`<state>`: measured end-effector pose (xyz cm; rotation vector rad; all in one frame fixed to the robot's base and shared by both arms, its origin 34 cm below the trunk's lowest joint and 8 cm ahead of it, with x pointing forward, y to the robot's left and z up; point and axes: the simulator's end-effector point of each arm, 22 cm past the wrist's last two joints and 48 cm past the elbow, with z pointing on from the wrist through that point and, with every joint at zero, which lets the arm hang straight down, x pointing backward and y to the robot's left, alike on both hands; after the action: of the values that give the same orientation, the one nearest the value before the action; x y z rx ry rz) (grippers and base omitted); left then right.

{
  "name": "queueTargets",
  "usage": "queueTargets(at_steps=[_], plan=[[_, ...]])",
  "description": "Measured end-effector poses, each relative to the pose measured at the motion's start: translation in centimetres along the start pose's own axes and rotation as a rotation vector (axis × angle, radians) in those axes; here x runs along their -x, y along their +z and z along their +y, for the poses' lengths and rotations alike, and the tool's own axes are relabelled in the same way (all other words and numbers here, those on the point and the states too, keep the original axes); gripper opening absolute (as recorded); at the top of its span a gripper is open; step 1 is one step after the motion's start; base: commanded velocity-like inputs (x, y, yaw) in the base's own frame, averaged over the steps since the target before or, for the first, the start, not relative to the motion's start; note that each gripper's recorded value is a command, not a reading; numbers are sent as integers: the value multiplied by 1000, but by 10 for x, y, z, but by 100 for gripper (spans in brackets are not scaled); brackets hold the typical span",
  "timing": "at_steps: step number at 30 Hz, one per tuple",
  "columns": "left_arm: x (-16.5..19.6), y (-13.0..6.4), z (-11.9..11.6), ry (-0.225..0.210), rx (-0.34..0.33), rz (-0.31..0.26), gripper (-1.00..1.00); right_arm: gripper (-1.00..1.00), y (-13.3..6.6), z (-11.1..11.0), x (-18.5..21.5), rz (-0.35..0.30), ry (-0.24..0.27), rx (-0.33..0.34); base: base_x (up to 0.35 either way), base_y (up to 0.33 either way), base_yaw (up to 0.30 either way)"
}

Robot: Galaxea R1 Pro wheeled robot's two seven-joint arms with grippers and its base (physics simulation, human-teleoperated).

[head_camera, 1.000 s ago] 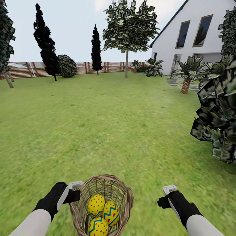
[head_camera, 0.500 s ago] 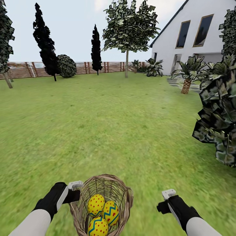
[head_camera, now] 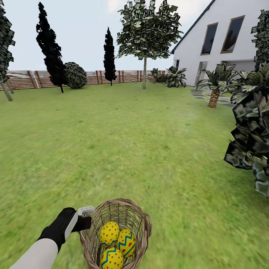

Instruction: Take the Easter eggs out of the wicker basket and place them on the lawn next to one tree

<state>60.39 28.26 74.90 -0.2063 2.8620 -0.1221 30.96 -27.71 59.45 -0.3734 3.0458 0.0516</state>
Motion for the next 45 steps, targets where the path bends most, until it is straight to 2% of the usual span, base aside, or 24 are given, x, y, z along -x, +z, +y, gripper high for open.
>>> queueTargets(at_steps=[3, 6, 12, 17, 20, 23, 27, 45], plan=[[0, 0, -1, 0, -2, 0, -100, 100, 4, 24, -71, 14, -8, 32, 322, 0, 0], [0, 0, 0, -2, -2, 0, -100, 100, 3, 36, -104, 43, -2, 53, 322, 0, 0], [6, -3, 3, -5, 1, -15, -100, 100, 3, 37, -105, 41, -4, 55, 322, 0, 0], [9, -5, 21, 3, 34, -19, -100, 100, 3, 38, -105, 42, -2, 56, 233, 0, 0], [7, -4, 18, -13, 18, -16, -100, 100, 3, 37, -105, 43, -2, 55, 14, 0, 0], [7, -4, 20, -4, 28, -15, -100, 100, 3, 37, -105, 41, -4, 55, 98, 0, 0], [14, -4, 18, -7, 21, -50, -100, 100, 3, 40, -101, 35, -7, 57, 308, 0, 0], [14, -3, 18, -3, 24, -53, -100, 100, 3, 39, -101, 34, -6, 57, 325, 0, 0]])
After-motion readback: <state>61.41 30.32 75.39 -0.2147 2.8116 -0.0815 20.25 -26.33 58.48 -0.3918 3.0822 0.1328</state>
